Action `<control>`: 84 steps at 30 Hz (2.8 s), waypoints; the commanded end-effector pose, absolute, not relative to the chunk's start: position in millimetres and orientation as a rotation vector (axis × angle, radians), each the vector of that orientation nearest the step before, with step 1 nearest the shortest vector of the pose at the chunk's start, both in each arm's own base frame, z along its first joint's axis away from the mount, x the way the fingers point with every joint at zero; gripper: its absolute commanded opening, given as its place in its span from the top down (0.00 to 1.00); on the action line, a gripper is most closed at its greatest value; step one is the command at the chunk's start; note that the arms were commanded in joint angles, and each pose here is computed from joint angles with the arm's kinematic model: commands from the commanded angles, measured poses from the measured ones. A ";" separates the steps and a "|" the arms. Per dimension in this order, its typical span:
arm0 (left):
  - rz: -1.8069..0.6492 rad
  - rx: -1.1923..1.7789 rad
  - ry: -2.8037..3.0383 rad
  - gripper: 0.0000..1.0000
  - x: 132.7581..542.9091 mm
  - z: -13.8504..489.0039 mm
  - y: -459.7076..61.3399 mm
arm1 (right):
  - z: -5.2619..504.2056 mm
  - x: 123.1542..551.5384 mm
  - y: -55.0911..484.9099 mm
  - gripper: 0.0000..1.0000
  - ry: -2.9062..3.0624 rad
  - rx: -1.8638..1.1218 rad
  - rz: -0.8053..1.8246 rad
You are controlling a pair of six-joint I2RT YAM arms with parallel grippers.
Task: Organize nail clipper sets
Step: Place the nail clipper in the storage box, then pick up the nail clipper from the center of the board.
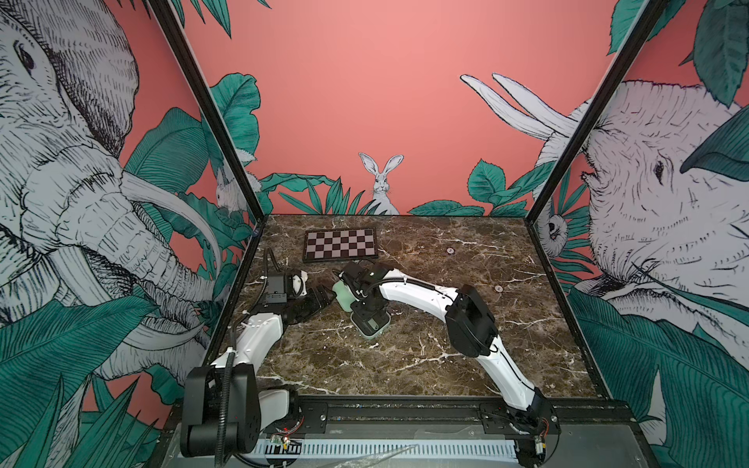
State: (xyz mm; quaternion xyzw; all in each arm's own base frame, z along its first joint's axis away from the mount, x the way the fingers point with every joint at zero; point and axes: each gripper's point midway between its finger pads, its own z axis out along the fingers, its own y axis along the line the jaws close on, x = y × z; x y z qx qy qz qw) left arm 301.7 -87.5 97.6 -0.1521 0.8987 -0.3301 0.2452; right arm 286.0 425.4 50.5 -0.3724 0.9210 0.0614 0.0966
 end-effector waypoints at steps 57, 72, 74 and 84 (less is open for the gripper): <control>-0.882 -0.384 2.441 0.19 296.6 109.0 -85.3 | 134.9 349.6 324.8 0.63 2.687 -0.709 0.172; -0.896 -0.378 2.445 0.17 295.9 105.9 -87.2 | 65.5 353.4 160.1 0.44 2.906 -0.334 0.028; -0.897 -0.380 2.446 0.17 296.2 105.1 -87.1 | 60.3 355.9 163.4 0.43 2.917 -0.360 0.034; -0.891 -0.388 2.449 0.17 295.4 102.3 -86.4 | 49.1 381.2 196.2 0.43 2.914 -0.427 0.142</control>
